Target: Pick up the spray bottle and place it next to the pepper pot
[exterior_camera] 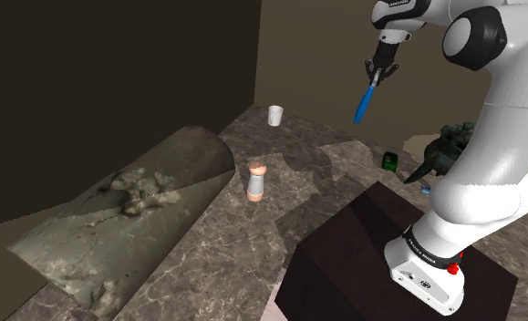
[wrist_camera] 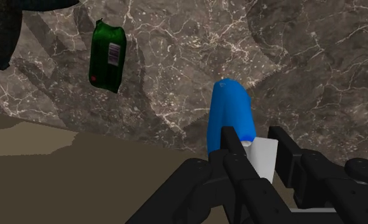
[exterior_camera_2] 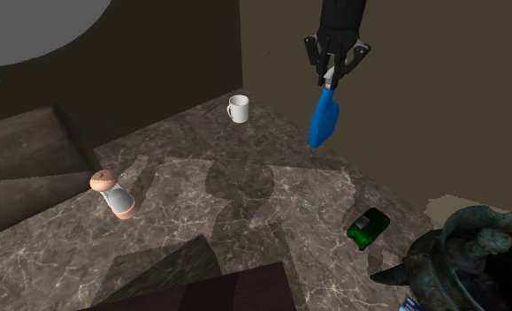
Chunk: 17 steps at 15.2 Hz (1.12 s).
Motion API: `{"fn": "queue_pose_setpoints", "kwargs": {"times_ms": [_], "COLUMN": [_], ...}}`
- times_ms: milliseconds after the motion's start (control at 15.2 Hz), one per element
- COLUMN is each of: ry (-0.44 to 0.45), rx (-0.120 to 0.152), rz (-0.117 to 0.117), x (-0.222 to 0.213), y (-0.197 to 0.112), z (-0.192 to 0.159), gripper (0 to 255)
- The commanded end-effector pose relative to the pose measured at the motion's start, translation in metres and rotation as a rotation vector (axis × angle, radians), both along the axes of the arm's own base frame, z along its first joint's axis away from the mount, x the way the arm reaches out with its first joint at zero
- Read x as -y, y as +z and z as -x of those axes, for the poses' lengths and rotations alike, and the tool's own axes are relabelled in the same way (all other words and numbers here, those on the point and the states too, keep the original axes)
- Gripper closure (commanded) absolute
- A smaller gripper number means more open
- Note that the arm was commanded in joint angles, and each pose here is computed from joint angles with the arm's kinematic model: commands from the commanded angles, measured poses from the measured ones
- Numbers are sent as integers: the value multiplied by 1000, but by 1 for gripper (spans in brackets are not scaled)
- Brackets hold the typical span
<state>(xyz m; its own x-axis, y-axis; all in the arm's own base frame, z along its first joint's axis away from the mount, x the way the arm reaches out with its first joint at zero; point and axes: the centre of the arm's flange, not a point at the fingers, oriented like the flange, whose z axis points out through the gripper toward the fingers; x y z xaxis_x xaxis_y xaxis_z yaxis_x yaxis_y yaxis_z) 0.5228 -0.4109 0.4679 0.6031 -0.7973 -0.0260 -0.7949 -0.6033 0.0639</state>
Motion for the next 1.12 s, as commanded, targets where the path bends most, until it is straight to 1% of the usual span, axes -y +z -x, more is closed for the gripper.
{"fn": "queue_pose_setpoints", "kwargs": {"times_ms": [0, 1056], "ry": [0, 0], "rx": [0, 0], "rz": [0, 0], "x": [-1, -1], "y": [10, 94], "z": [-1, -1], "gripper": [255, 255]}}
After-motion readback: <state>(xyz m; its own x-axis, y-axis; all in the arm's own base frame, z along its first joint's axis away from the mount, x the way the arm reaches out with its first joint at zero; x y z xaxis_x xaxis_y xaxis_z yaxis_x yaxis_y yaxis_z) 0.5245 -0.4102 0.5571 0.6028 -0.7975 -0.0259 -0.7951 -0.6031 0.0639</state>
